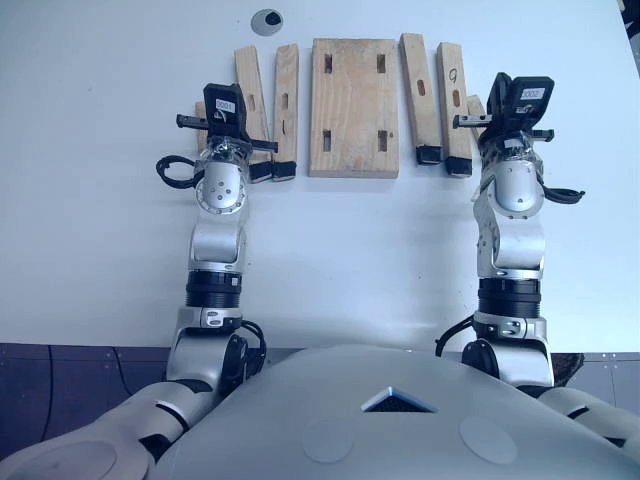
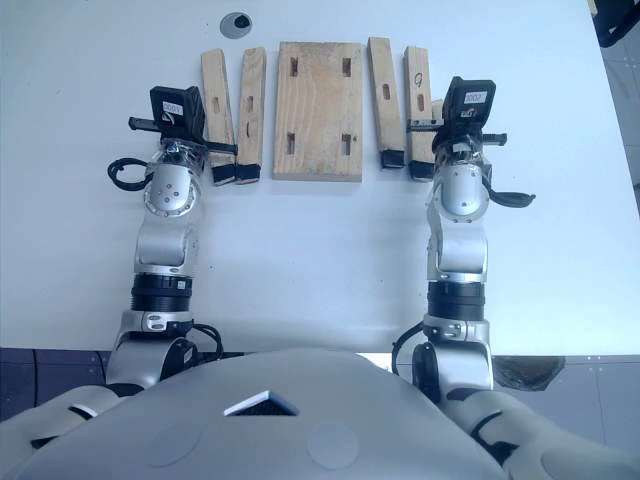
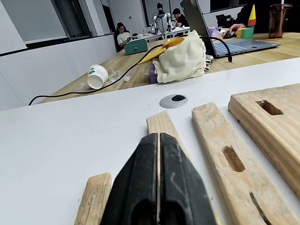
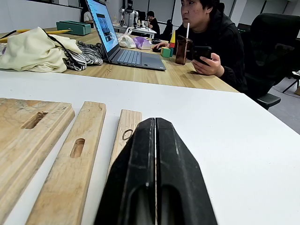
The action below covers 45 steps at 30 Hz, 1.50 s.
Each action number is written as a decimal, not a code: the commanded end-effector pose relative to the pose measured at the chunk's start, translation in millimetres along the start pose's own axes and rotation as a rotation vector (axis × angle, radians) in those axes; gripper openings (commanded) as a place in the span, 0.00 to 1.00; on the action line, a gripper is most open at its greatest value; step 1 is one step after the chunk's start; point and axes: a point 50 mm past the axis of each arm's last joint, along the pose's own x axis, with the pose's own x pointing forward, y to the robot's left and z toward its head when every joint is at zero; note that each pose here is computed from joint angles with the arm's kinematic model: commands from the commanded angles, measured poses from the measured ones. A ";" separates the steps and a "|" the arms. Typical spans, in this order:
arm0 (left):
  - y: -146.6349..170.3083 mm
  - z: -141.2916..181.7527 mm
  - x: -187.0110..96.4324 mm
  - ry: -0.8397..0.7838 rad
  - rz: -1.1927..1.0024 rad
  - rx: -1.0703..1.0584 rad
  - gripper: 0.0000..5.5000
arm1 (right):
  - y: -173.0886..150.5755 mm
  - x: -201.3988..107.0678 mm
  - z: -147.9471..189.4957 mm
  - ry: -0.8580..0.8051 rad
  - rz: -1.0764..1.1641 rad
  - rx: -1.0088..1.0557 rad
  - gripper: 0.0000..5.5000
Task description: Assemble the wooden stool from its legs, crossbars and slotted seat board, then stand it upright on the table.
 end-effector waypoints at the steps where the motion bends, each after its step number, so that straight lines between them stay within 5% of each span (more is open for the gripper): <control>1: 1.0 1.4 2.6 -0.004 -0.004 0.007 0.01 | -2.7 1.1 0.1 0.000 -0.001 -0.010 0.00; 29: 4.4 7.6 9.0 -0.024 -0.010 0.008 0.01 | -1.7 -0.3 -1.9 0.015 -0.021 -0.008 0.00; 45: 61.6 -31.4 -23.5 0.244 0.060 -0.078 0.42 | -5.2 -7.0 -5.2 0.023 -0.054 -0.005 0.00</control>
